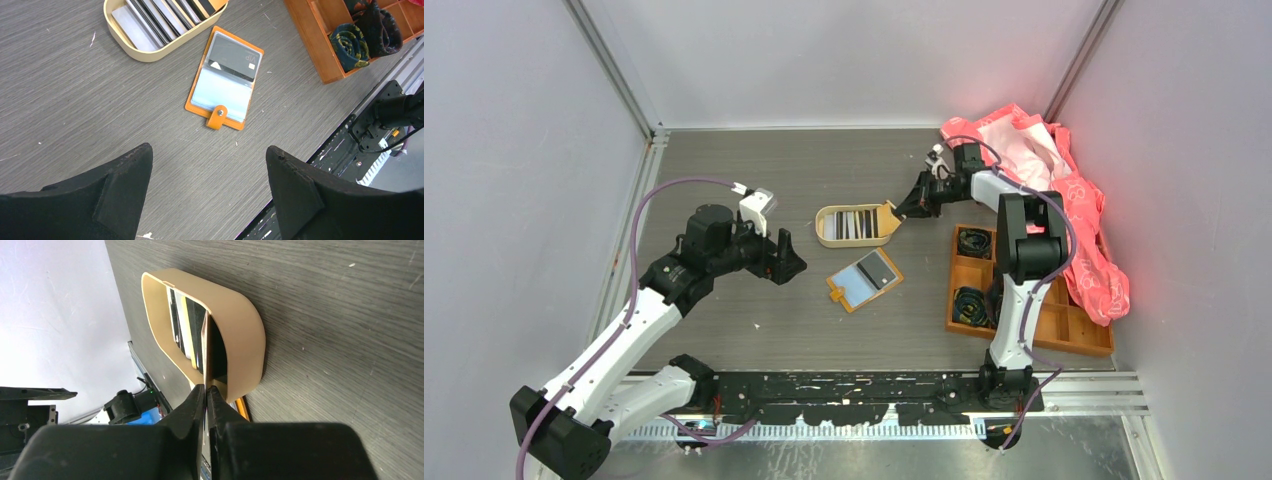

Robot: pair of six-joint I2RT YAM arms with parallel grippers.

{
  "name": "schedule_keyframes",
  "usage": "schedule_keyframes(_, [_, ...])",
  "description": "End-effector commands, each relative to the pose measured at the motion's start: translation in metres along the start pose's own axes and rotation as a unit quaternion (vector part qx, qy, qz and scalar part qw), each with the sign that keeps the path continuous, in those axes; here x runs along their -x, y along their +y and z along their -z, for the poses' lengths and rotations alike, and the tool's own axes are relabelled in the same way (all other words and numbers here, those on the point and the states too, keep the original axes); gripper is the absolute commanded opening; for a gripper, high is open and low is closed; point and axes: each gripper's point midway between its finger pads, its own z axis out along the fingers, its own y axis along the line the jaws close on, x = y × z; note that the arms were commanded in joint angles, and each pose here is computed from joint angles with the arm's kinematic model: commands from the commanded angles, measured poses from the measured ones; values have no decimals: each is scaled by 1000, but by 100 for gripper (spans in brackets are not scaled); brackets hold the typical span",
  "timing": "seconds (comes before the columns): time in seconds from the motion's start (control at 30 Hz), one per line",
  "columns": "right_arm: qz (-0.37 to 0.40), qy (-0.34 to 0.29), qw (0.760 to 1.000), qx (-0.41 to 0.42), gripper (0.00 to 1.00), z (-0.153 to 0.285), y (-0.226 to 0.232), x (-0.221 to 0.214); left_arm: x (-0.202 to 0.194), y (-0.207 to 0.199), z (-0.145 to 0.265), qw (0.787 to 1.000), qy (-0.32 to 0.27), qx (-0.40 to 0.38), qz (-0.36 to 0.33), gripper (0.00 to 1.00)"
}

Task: Put the credit cards into the card holder
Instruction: Pick up the credit card from the storage box.

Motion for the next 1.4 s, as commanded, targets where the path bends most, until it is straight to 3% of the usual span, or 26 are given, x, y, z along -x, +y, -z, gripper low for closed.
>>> schedule_keyframes(0.0, [43, -30, 999, -2, 11, 18, 26, 9, 11, -3, 1, 1000, -21, -10, -5, 83])
schedule_keyframes(0.33, [75, -44, 996, -33, 4, 28, 28, 12, 11, -3, 1, 1000, -21, -10, -6, 83])
schedule_keyframes(1.13, [191, -80, 967, -149, 1, 67, 27, 20, 11, -4, 2, 1000, -23, -11, -6, 83])
schedule_keyframes(1.37, [236, -104, 963, -75, 1, 86, 78, -2, 21, -26, -6, 996, -39, -72, 39, 86])
